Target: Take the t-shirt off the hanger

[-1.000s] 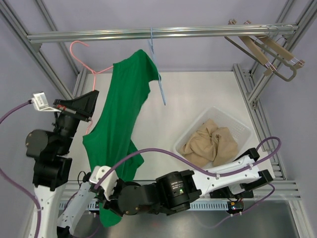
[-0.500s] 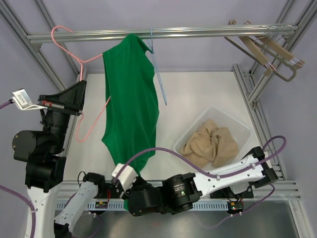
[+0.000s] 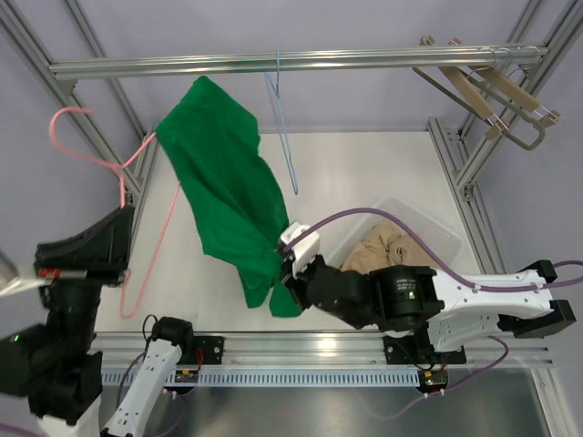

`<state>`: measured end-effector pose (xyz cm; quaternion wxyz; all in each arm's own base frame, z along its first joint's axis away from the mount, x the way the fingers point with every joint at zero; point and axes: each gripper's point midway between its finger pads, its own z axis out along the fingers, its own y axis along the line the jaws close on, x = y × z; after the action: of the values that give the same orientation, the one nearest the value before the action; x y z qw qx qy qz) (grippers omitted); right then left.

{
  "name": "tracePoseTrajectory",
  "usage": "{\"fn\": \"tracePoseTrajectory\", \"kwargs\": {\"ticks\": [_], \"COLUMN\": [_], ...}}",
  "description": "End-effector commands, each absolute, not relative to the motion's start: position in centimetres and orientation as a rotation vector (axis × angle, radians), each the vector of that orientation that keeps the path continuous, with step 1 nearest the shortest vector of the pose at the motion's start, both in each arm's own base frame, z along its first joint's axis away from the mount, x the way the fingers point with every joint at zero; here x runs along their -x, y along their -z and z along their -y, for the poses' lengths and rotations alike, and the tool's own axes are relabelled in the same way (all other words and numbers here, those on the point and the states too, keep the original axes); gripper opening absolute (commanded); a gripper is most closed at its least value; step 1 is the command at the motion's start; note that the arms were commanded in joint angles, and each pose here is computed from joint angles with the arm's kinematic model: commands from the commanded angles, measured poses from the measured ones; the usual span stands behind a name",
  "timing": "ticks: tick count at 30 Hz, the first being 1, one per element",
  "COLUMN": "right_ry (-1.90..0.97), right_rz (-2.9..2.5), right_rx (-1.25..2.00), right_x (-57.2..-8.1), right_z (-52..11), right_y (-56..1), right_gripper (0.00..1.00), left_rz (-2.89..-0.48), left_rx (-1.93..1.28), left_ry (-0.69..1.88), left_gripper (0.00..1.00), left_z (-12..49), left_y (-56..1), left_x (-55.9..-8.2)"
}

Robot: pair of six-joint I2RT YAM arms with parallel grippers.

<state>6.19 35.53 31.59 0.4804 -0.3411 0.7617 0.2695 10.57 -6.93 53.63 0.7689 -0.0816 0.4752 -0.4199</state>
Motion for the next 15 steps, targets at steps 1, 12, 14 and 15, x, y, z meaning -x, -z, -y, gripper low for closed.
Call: {"fn": "tracePoseTrajectory", "kwargs": {"ticks": [1,12,14,15], "right_ry": [-0.621,-0.654,-0.706,-0.721], "right_rz": [-1.631,-1.218,-1.169,-1.160], "right_rx": [0.746,0.711,0.727,0.731], "right_x": [-10.9,-17.5,-17.3,-17.4], "right_z": [-33.7,-34.2,-34.6,-34.8], "right_y": [-39.9,-52.6,-53.0,-52.9], "right_gripper": [0.00,0.00,0.00,0.00], "left_rz": [-0.858,-0.835,-0.825,-0.821], "left_rx": [0.098,-0.155,-0.187,-0.198], "left_ry": [0.954,1.149,1.160,1.165], "left_gripper": [0.00,0.00,0.00,0.00], "left_z": [6.4,9.2,9.4,9.4], "left_y": [-56.5,-55.7,-55.9,-55.9], "left_x": [-4.7,3.0,3.8,4.2]}}
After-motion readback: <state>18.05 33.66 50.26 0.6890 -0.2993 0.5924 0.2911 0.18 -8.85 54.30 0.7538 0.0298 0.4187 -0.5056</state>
